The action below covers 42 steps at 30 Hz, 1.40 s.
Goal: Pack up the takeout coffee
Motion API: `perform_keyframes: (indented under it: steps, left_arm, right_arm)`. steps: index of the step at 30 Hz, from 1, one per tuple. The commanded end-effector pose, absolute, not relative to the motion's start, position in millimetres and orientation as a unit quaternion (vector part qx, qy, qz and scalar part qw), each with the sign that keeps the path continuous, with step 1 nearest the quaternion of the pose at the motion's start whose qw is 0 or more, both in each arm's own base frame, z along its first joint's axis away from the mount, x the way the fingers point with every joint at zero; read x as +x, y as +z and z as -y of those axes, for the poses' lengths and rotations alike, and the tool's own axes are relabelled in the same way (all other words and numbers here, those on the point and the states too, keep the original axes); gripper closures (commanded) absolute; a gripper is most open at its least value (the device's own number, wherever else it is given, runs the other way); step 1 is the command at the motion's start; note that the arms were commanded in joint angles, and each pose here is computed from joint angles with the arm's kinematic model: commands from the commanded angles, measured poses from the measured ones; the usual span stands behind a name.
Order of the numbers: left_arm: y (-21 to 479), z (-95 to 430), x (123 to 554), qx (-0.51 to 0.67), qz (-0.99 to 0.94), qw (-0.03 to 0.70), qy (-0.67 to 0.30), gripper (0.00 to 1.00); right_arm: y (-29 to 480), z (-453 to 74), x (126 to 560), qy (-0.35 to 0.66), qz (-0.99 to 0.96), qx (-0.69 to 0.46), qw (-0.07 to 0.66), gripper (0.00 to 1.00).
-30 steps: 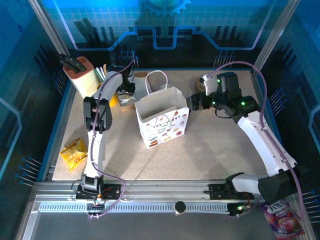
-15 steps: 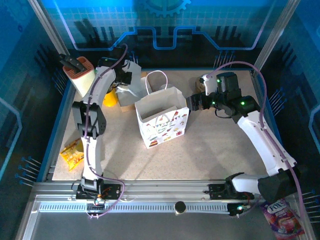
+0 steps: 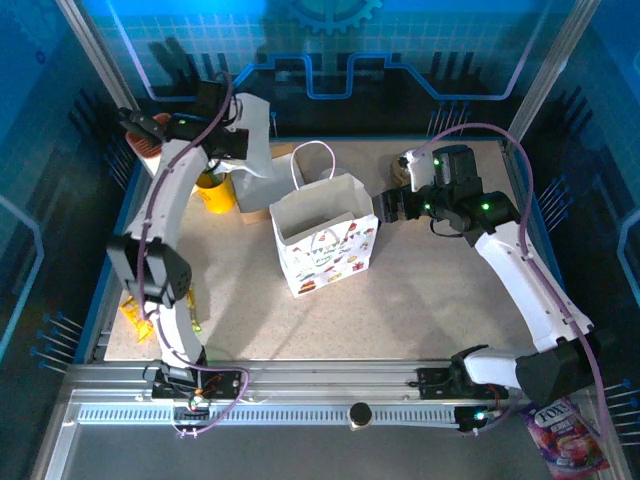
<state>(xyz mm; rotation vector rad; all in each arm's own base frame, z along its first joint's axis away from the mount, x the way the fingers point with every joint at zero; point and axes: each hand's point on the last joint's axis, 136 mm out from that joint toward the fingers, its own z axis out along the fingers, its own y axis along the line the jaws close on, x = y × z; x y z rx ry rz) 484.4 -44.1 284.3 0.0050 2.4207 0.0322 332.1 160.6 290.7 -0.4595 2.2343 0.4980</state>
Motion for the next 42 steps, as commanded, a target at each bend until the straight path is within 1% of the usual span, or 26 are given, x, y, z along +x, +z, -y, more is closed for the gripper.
perform_keyframes:
  steps: [1, 10, 14, 19, 24, 29, 37, 42]
  left_arm:
    - [325, 46, 461, 0.001, -0.918, 0.396, 0.016, 1.0]
    - [392, 55, 388, 0.018, -0.878, 0.478, 0.032, 1.0]
    - [424, 68, 354, 0.056, -0.842, 0.535, 0.038, 1.0]
    - [445, 89, 312, 0.125, -0.819, 0.56, 0.025, 1.0]
    - [435, 117, 285, 0.222, -0.811, 0.54, 0.027, 1.0]
    - [417, 151, 272, 0.327, -0.795, 0.506, 0.066, 1.0]
    - [384, 168, 285, 0.415, -0.788, 0.413, 0.189, 1.0]
    - [369, 184, 296, 0.444, -0.781, 0.386, 0.21, 1.0]
  right_arm:
    - [298, -167, 331, 0.202, -0.874, -0.191, 0.399, 0.08]
    - [300, -170, 331, 0.209, -0.87, -0.195, 0.401, 0.08]
    - [299, -170, 331, 0.209, -0.87, -0.197, 0.401, 0.08]
    - [297, -171, 332, 0.211, -0.869, -0.201, 0.4, 0.08]
    - [297, -174, 334, 0.218, -0.865, -0.204, 0.404, 0.07]
    - [295, -173, 334, 0.22, -0.865, -0.203, 0.403, 0.07]
    - [294, -161, 331, 0.217, -0.866, -0.19, 0.408, 0.07]
    - [295, -158, 331, 0.218, -0.866, -0.186, 0.411, 0.07]
